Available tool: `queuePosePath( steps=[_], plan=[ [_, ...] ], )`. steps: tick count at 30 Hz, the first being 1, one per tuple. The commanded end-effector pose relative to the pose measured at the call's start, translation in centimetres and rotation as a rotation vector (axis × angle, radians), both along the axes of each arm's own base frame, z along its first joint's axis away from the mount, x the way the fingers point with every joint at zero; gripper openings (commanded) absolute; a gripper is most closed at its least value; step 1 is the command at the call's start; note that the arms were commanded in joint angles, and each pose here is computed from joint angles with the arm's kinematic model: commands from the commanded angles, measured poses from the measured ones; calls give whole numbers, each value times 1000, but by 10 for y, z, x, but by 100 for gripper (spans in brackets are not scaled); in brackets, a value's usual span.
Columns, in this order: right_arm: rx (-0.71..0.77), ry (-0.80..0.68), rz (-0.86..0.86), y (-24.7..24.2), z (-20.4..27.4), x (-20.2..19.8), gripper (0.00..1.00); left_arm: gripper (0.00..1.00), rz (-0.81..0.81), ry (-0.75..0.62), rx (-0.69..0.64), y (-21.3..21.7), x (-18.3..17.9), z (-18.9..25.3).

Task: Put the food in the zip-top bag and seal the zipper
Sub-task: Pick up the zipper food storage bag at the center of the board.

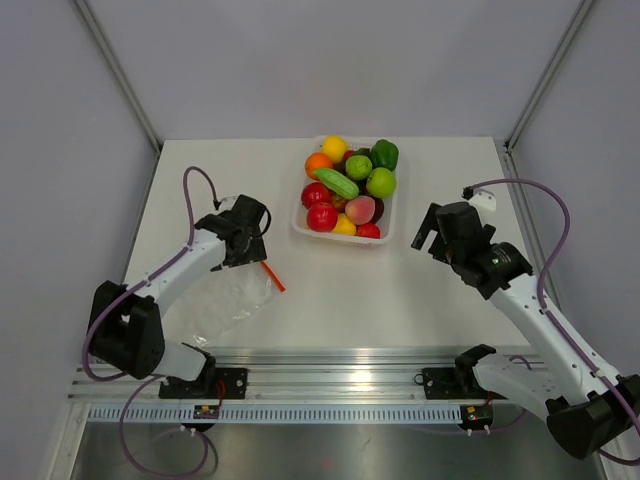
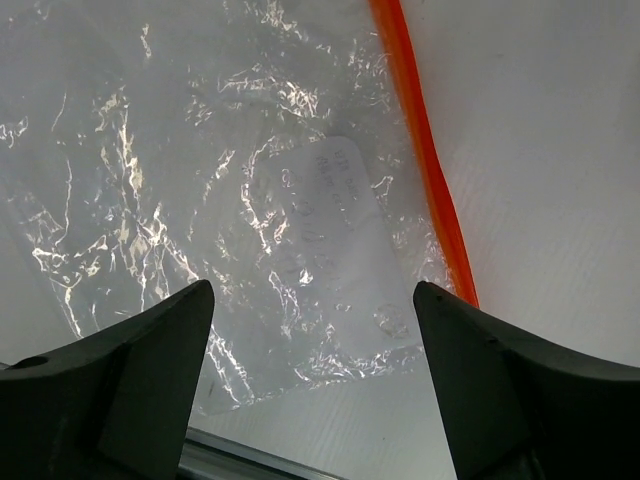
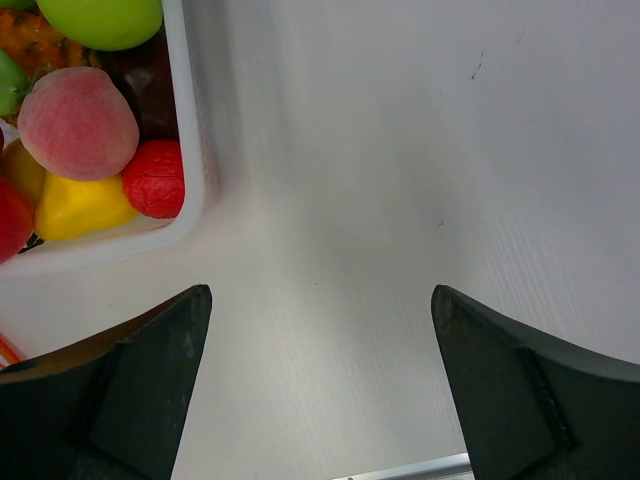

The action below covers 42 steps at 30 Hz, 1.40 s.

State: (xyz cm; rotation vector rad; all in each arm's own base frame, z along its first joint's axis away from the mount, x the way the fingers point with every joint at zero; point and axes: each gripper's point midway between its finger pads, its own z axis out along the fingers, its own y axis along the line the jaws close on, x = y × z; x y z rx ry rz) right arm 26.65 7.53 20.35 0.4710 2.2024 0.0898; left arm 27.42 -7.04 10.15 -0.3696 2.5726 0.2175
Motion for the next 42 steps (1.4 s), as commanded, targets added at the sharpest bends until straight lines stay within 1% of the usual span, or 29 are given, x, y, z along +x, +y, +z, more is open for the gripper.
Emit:
queuePosePath(
  steps=[1,2,3,4,11,12,17,20,23,27,28,29,32,33,34,35,36,37,41,42],
  plan=[
    [45,-56,22,7,13,1,99,84,128,-60,36,2,23,3],
    [40,-54,25,6,13,0,99,81,156,-72,64,5,27,3],
    [41,-55,27,6,13,0,100,80,157,-51,77,4,30,-5],
    [37,-53,31,6,12,0,99,78,158,-55,66,0,35,-5],
    [41,-44,41,7,6,-3,99,76,142,-57,87,-15,47,-15],
    [47,-37,50,9,4,-4,100,76,145,-62,95,-15,51,-15],
    [55,-19,59,13,-2,-4,100,72,155,6,175,-12,57,-37],
    [59,-18,63,13,-5,-5,99,72,156,3,191,-11,61,-40],
    [61,-10,79,16,-7,-5,100,68,156,13,213,-10,63,-44],
    [54,4,92,18,-9,-4,99,58,157,31,224,-8,60,-50],
    [53,9,93,18,-10,-4,99,54,155,35,224,-8,59,-52],
    [56,5,95,19,-9,-4,99,53,154,33,219,-9,59,-52],
    [61,11,100,21,-11,-2,99,43,143,43,213,-10,58,-57],
    [62,13,103,22,-12,-2,99,42,139,42,207,-12,59,-58],
    [62,14,104,22,-12,-2,99,38,131,51,203,-13,58,-61],
    [60,19,102,22,-13,-2,99,31,130,56,201,-13,57,-62],
    [61,19,101,22,-13,-2,99,29,125,56,193,-15,58,-63],
    [62,17,101,22,-12,-2,99,24,120,58,190,-15,58,-64],
    [66,17,103,22,-11,-3,100,1,99,49,175,-17,58,-59],
    [67,17,108,23,-10,-4,99,0,92,46,167,-18,58,-57]
  ],
)
